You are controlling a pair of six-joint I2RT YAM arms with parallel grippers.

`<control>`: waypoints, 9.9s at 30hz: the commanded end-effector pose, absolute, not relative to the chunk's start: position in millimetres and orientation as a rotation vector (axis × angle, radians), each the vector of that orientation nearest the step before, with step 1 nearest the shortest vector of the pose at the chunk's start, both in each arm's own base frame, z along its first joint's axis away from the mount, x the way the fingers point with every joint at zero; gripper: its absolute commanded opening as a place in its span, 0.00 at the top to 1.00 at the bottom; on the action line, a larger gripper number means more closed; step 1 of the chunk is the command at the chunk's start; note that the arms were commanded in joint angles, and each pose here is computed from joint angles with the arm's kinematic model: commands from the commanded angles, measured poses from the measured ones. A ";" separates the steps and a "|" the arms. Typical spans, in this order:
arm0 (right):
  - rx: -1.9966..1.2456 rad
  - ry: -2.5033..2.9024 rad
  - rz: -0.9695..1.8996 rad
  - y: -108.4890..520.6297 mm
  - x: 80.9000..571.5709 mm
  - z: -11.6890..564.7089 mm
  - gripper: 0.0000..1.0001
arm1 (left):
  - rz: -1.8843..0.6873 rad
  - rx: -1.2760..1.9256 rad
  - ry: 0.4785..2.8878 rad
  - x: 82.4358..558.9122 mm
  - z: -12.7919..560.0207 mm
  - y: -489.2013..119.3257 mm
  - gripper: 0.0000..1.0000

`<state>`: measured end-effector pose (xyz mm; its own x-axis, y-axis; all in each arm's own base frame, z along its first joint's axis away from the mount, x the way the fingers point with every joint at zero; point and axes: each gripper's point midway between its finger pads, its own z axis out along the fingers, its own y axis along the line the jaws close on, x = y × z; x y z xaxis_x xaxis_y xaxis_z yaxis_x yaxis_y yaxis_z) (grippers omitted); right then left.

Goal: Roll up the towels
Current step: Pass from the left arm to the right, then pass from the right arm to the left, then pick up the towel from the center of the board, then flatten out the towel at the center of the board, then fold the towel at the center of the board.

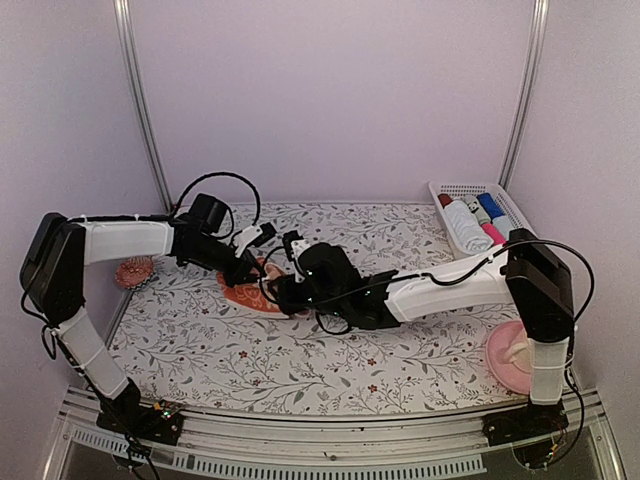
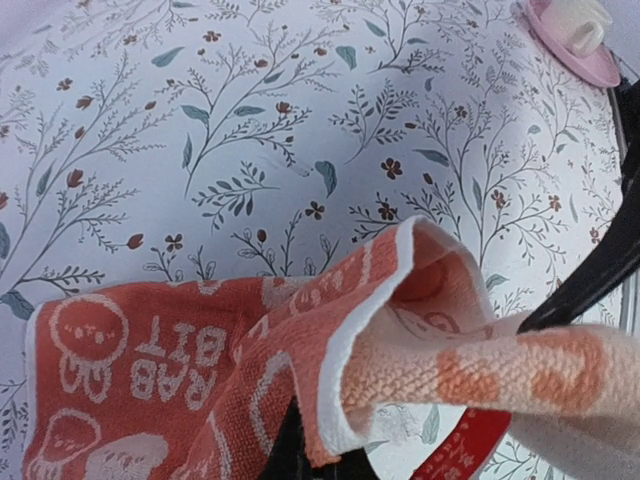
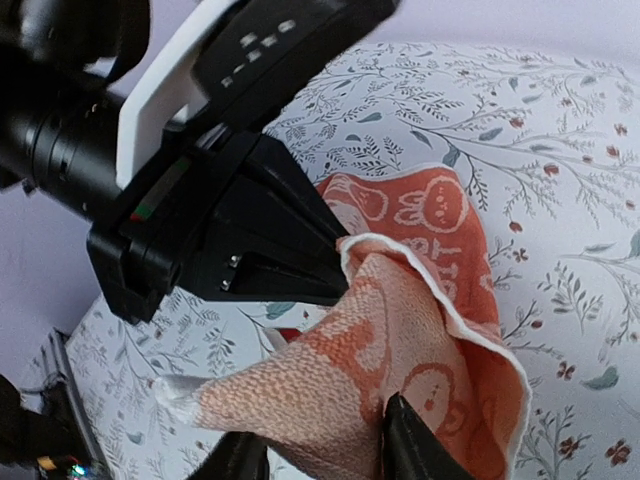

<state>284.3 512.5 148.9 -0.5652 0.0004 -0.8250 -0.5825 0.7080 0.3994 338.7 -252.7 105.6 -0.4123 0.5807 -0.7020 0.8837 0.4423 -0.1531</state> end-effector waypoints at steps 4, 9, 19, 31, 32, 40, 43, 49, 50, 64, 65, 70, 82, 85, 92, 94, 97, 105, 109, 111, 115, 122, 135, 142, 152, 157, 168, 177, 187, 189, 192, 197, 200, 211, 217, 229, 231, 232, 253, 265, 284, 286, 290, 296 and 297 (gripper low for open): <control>-0.457 2.032 0.652 491.8 295.2 146.9 0.98 | -0.732 1.305 2.082 330.5 113.5 -261.4 1.00; -0.410 2.004 0.527 443.2 294.2 168.2 0.98 | -0.717 1.292 2.054 339.4 132.3 -253.1 1.00; -0.398 2.035 0.443 367.7 274.1 187.1 0.98 | -0.596 1.207 2.059 379.1 147.6 -236.4 1.00; -0.486 2.194 0.351 340.1 261.5 149.1 0.98 | -0.490 1.207 2.059 388.8 140.8 -244.4 0.35; -0.483 2.209 0.346 338.4 262.3 145.3 0.98 | -0.489 1.236 2.040 380.8 143.8 -249.9 0.29; -0.456 2.274 0.322 331.6 269.9 124.0 0.97 | -0.448 1.492 1.939 311.9 140.3 -285.2 0.18; -0.437 2.293 0.306 326.9 271.4 115.7 0.97 | -0.455 1.577 1.933 291.0 126.8 -301.6 0.20; -0.390 2.331 0.299 320.0 271.1 100.3 0.97 | -0.329 1.699 1.831 265.8 106.9 -334.8 0.20; -0.389 2.334 0.303 319.9 270.7 98.9 0.97 | -0.272 1.693 1.809 267.4 105.2 -339.0 0.20; -0.362 2.331 0.366 318.6 265.3 93.3 0.97 | 0.091 1.658 1.658 283.6 72.4 -371.6 0.32; -0.360 2.331 0.369 318.3 265.1 93.4 0.97 | 0.094 1.658 1.658 285.0 70.4 -373.3 0.35; -0.360 2.330 0.382 318.6 264.2 92.7 0.97 | 0.102 1.644 1.649 290.2 66.4 -378.9 0.46; -0.378 2.334 0.414 325.3 262.7 88.2 0.97 | 0.083 1.646 1.632 291.0 68.1 -386.1 0.70; -0.378 2.334 0.414 325.3 262.7 87.3 0.97 | 0.093 1.654 1.637 290.5 65.8 -384.2 0.83; -0.379 2.336 0.408 324.4 262.4 85.2 0.97 | 0.122 1.621 1.659 297.8 71.1 -376.9 1.00; -0.378 2.337 0.401 322.4 262.0 84.0 0.97 | 0.123 1.587 1.673 305.0 78.2 -371.2 1.00; -0.382 2.329 0.382 318.6 262.7 84.5 0.94 | 0.112 1.526 1.691 316.9 94.2 -359.6 1.00; -0.410 2.315 0.368 300.8 263.2 94.3 0.74 | -0.148 1.403 1.781 331.0 144.8 -305.2 1.00; -0.422 2.328 0.363 292.3 259.1 96.5 0.61 | -0.258 1.356 1.841 327.5 149.4 -270.3 1.00; -0.421 2.346 0.363 288.1 255.0 94.3 0.52 | -0.330 1.341 1.864 321.1 148.2 -258.3 1.00; -0.369 2.394 0.443 283.4 245.2 90.2 0.44 | -0.393 1.278 1.909 314.4 143.2 -232.0 1.00; -0.210 2.433 0.583 274.1 234.5 90.4 0.21 | -0.460 1.245 1.920 299.8 135.7 -212.1 1.00; 0.136 2.407 0.823 247.5 282.4 88.1 0.25 | -0.535 1.274 1.882 285.2 137.3 -211.8 1.00; 0.141 2.492 0.869 264.9 303.0 60.8 0.39 | -0.538 1.269 1.875 284.4 139.0 -211.8 1.00; 0.176 2.491 0.843 266.7 322.6 50.0 0.51 | -0.540 1.265 1.859 282.1 140.8 -212.1 1.00; 0.168 2.498 0.850 268.5 327.8 45.7 0.62 | -0.538 1.268 1.860 282.4 139.8 -211.8 1.00; -0.008 2.415 0.763 266.9 339.4 81.9 0.98 | -0.371 1.158 1.854 319.1 175.4 -194.8 1.00; -0.396 2.144 0.547 245.5 334.3 199.4 0.98 | -0.346 0.999 1.770 342.0 263.0 -161.7 1.00; -0.703 1.918 0.542 234.1 282.3 262.1 0.98 | -0.597 1.070 1.558 290.4 297.8 -169.9 1.00; -0.718 1.890 0.530 230.6 274.9 269.9 0.98 | -0.627 1.094 1.518 279.4 303.0 -171.2 1.00; -0.720 1.850 0.534 224.9 262.6 281.4 0.98 | -0.622 1.086 1.501 270.6 308.2 -166.5 1.00; -0.730 1.816 0.627 224.7 238.8 296.0 0.98 | -0.665 1.031 1.551 265.6 304.5 -157.8 1.00; -0.692 1.801 0.663 221.0 231.3 306.1 0.98 | -0.660 0.998 1.590 268.1 301.7 -154.3 1.00; -0.296 2.140 0.178 185.0 324.1 233.3 0.98 | -0.452 0.698 1.951 348.5 223.7 -109.7 1.00; -0.323 2.221 -0.010 205.9 386.5 196.0 0.98 | -0.497 0.752 1.860 373.1 201.3 -121.4 1.00; -0.488 2.091 0.070 237.6 423.5 232.5 0.98 | -0.422 0.813 1.758 404.8 203.2 -122.3 1.00; -0.509 2.060 0.128 233.6 403.9 245.7 0.98 | -0.392 0.840 1.694 388.7 219.5 -122.9 1.00; -0.524 2.050 0.161 232.1 392.6 249.0 0.98 | -0.372 0.850 1.660 378.9 228.0 -122.5 1.00; -0.287 2.199 0.146 193.8 358.5 218.2 0.98 | -0.514 0.768 1.750 336.7 242.4 -122.1 1.00; -0.379 2.373 -0.022 222.3 523.0 83.3 0.98 | -0.483 0.707 2.146 488.4 91.4 -122.2 1.00; -0.645 2.284 0.239 238.2 483.5 110.5 0.98 | -0.458 0.955 1.944 441.0 114.4 -134.9 1.00; -0.649 2.276 0.253 235.6 473.7 117.0 0.98 | -0.450 0.975 1.914 430.9 119.9 -133.3 1.00; -0.669 2.291 0.271 230.5 455.0 116.7 0.98 | -0.441 1.031 1.861 411.7 127.6 -130.5 1.00; -0.694 2.322 0.305 224.0 424.9 116.3 0.98 | -0.434 1.119 1.858 383.9 124.5 -127.6 1.00; -0.700 2.326 0.318 223.9 420.6 116.1 0.98 | -0.431 1.131 1.862 380.5 122.2 -127.2 1.00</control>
<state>439.4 223.2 106.5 -0.6330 -0.3927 -0.6672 -0.5322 0.8466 0.0066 400.6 -128.8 127.1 -0.2224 0.4897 -0.8431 0.8067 0.5780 0.1230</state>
